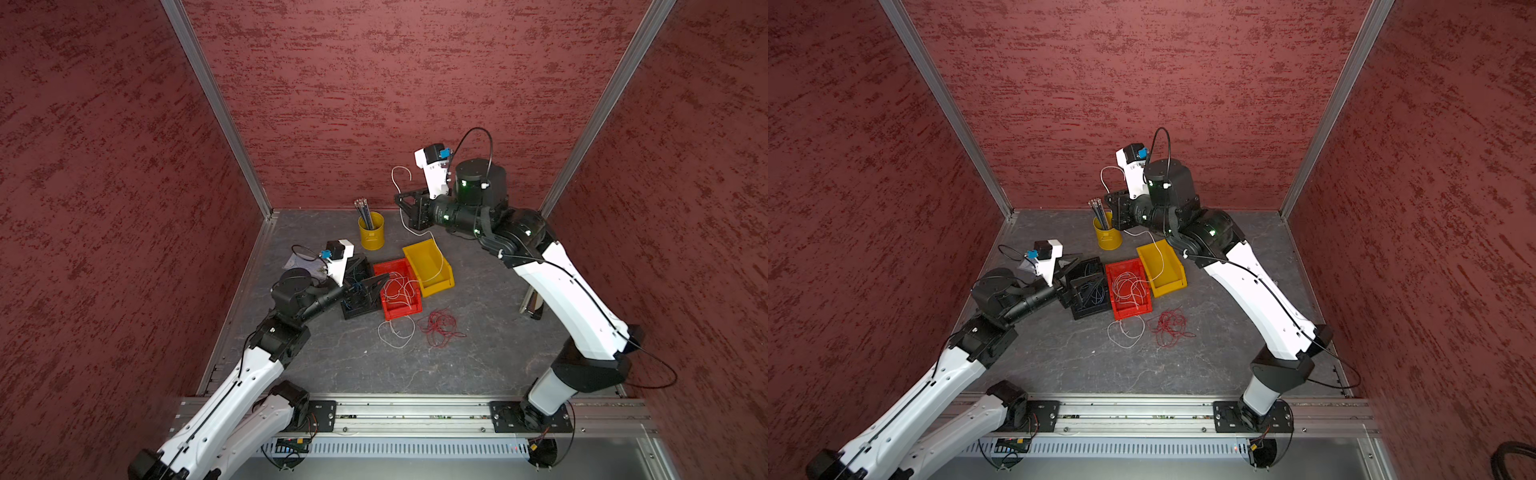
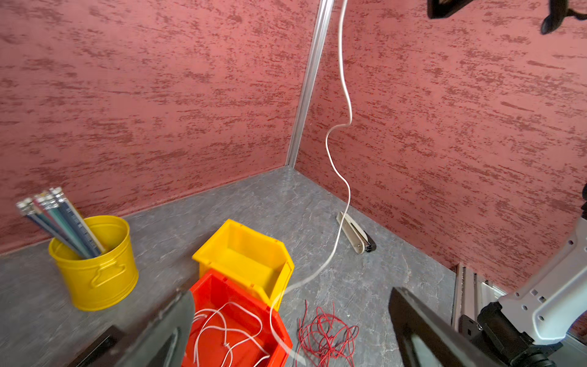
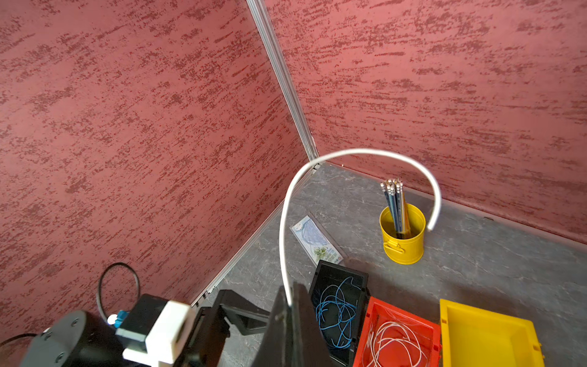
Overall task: Untangle and sort cables by color
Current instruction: Pick up the cable at the center of the board.
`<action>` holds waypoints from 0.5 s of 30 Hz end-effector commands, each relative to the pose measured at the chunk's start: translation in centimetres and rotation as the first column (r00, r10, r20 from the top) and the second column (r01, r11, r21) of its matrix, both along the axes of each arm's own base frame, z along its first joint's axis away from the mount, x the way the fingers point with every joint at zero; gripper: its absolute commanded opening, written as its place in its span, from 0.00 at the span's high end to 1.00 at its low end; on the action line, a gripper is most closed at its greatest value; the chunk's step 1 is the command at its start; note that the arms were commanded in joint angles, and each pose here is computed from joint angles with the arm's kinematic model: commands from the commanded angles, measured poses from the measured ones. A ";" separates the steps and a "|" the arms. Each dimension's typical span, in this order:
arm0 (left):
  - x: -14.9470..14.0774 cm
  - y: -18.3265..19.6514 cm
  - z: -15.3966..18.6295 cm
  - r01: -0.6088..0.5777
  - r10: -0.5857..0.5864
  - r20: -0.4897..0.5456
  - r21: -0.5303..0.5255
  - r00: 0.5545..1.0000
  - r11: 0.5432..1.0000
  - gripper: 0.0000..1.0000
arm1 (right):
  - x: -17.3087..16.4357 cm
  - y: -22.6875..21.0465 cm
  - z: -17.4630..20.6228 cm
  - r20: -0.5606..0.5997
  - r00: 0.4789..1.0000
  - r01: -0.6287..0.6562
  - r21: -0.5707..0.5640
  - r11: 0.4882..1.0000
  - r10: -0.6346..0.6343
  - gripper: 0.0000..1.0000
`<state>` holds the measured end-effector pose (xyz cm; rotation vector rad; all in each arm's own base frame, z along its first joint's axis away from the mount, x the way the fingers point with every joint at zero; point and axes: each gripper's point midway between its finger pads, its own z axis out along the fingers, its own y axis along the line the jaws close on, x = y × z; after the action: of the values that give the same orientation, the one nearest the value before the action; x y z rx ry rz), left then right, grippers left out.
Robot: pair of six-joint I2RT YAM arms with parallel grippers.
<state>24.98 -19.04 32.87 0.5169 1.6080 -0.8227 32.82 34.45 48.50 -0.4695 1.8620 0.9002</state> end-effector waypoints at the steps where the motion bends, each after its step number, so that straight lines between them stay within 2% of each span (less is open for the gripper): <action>1: -0.9 1.2 -2.7 -0.009 0.013 -0.097 0.041 0.995 0.999 0.00 | 1.6 0.8 0.2 0.012 1.000 -0.025 0.037 0.999 0.025 1.00; 10: -1.5 3.0 -4.3 -0.062 0.070 -0.159 0.054 0.985 0.997 0.00 | 7.4 2.1 -5.7 -0.034 0.999 -0.001 -0.036 0.999 0.000 1.00; 15: -1.9 3.7 -5.0 -0.077 0.089 -0.185 0.073 0.979 0.994 0.00 | 9.2 3.5 -9.1 -0.088 0.996 -0.003 -0.039 0.999 -0.001 1.00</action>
<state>23.61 -15.73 28.82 0.4293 1.7852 -0.7776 41.44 37.22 39.38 -0.4574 1.9970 0.8577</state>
